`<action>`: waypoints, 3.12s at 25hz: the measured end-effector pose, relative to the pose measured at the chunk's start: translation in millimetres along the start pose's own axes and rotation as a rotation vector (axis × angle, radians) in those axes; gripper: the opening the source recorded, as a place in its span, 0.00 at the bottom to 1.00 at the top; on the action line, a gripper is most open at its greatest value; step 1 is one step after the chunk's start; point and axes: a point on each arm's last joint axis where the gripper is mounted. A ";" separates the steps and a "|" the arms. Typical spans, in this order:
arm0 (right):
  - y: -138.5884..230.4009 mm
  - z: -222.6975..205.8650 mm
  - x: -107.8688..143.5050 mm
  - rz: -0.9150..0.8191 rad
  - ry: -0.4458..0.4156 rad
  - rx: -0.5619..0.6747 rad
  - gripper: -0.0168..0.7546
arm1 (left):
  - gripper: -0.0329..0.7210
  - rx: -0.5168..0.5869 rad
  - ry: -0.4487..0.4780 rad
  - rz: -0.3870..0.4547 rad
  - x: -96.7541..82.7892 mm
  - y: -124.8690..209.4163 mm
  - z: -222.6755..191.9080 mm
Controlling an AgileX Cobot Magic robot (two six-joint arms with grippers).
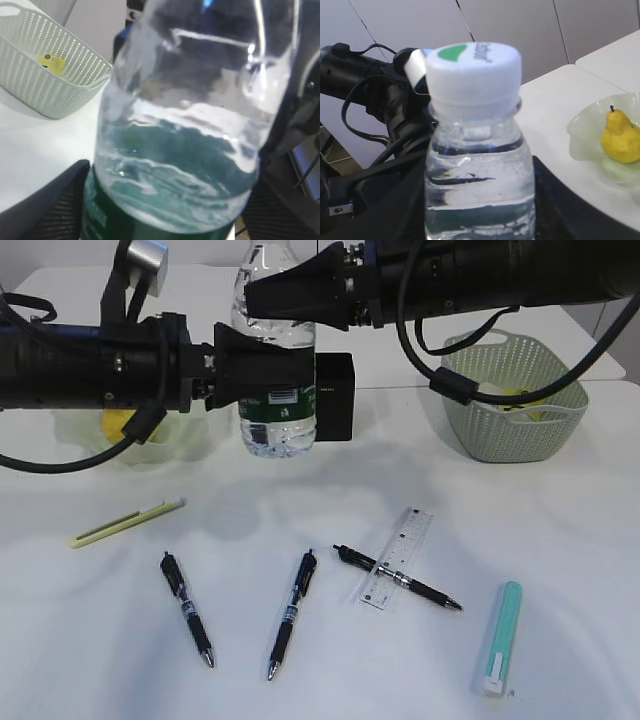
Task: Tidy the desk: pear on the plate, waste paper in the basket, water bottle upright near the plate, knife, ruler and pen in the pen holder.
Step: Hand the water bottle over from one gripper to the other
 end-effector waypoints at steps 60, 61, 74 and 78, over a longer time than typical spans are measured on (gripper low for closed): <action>-0.2 -6.8 1.7 -0.053 0.007 -0.004 0.54 | 0.59 0.013 -0.051 -0.064 0.4 -2.3 -5.5; -0.2 -6.8 1.7 -0.053 0.007 -0.004 0.55 | 0.59 0.013 -0.051 -0.064 0.4 -2.3 -5.5; -0.7 -6.8 1.0 -0.069 0.014 -0.010 0.72 | 0.55 0.006 -0.049 -0.052 -0.1 -2.8 -5.9; -1.2 -6.7 0.7 -0.088 0.017 -0.015 0.76 | 0.55 0.003 -0.048 -0.047 -0.2 -3.0 -5.9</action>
Point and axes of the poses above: a point on each arm's last joint axis where the gripper is mounted, z pointing back along that axis away from the gripper, x along the wrist's bending axis when the last joint is at zero, y = z × x, and after that the axes turned 14 degrees about z, right-handed
